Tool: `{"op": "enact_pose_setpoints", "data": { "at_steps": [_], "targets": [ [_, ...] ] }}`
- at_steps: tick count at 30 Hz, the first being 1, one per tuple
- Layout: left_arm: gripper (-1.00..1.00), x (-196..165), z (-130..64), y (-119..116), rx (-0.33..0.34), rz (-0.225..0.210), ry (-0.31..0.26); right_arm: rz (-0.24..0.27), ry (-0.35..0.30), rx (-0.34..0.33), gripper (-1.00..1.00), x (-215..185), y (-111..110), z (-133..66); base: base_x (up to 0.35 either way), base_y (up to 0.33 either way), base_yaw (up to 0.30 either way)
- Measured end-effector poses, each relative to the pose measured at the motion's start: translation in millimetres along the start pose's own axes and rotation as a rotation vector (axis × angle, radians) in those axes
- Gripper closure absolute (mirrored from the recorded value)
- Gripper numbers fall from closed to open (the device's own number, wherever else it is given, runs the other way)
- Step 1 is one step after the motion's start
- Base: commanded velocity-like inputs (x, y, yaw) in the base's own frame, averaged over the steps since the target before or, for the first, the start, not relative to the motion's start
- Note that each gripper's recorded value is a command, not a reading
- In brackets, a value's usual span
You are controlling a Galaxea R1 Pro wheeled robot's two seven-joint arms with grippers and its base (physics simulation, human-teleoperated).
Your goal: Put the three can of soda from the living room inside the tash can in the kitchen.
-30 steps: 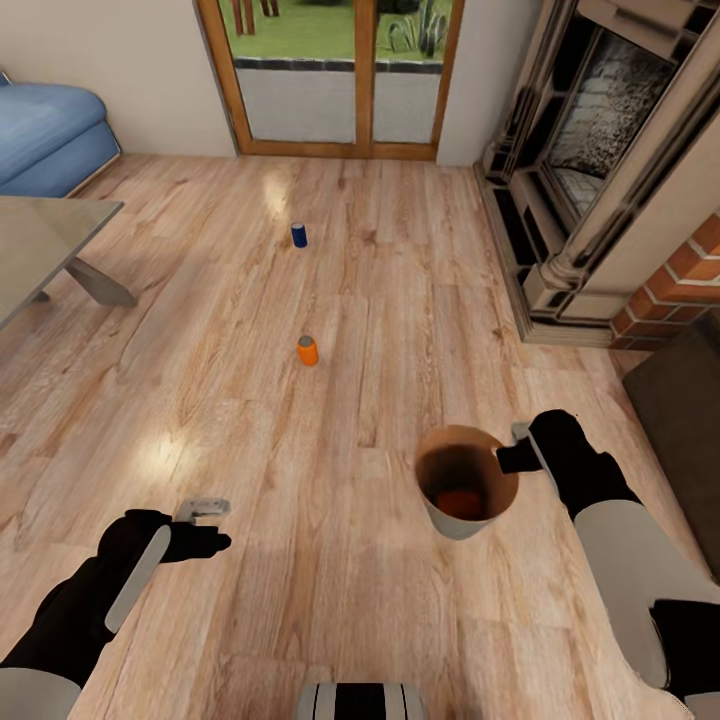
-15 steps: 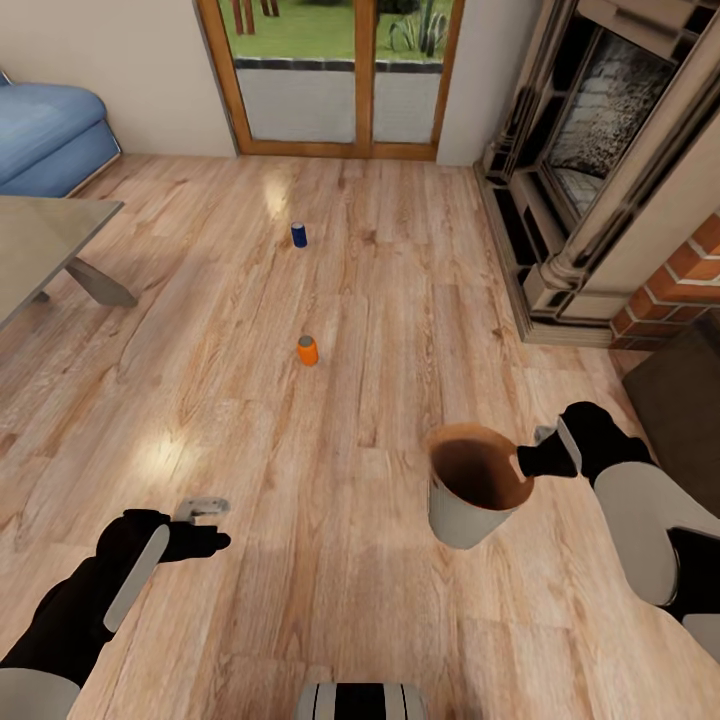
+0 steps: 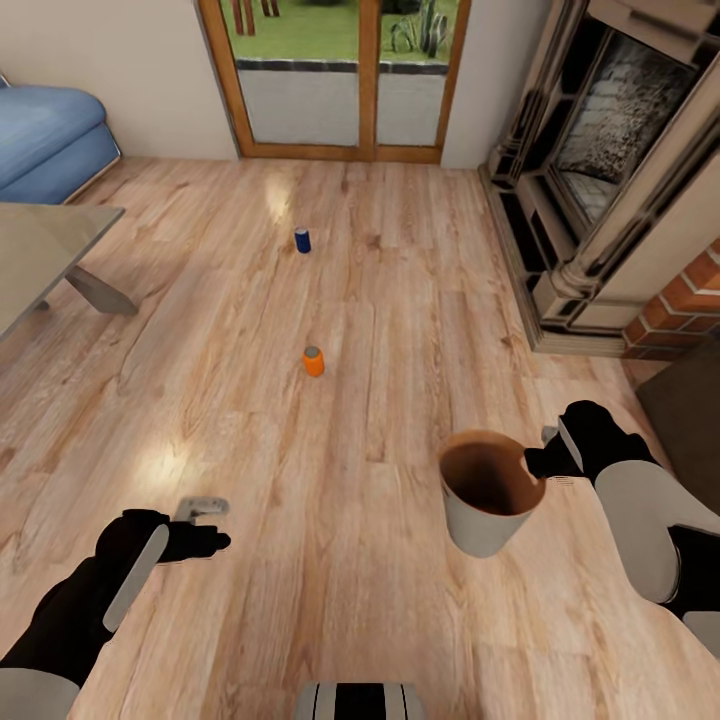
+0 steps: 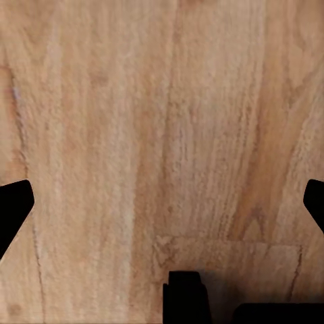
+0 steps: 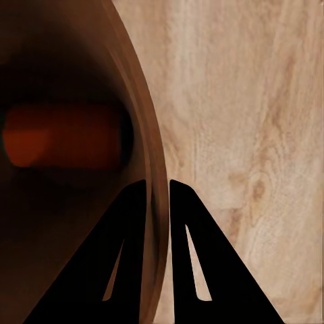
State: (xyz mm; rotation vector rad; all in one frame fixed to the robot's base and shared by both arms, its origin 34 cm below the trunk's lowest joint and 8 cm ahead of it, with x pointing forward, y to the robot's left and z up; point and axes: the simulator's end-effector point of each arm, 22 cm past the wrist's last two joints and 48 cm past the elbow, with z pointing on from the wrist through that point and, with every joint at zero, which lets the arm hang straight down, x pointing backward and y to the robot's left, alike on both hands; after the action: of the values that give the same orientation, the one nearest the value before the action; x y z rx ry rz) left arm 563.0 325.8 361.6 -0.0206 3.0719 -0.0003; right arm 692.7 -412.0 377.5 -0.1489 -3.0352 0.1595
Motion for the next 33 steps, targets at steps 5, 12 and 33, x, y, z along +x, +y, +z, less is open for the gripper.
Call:
{"op": "enact_pose_setpoints", "data": {
  "at_steps": [5,12,33],
  "targets": [
    [-1.0,-0.1,0.1,0.1,0.0,0.0,0.0,-0.002,0.002,0.001,1.0,0.7,0.6,0.5,0.277,0.183,0.0],
    [-1.0,1.6,1.2,-0.8,0.0,0.004,0.005,0.0,0.003,-0.002,1.0,1.1,0.5,0.7,0.305,0.145,-0.035],
    [-1.0,5.2,4.7,-3.5,0.001,0.013,0.015,-0.017,0.012,0.008,1.0,3.7,3.6,5.6,0.339,0.019,-0.214]
  ]
}}
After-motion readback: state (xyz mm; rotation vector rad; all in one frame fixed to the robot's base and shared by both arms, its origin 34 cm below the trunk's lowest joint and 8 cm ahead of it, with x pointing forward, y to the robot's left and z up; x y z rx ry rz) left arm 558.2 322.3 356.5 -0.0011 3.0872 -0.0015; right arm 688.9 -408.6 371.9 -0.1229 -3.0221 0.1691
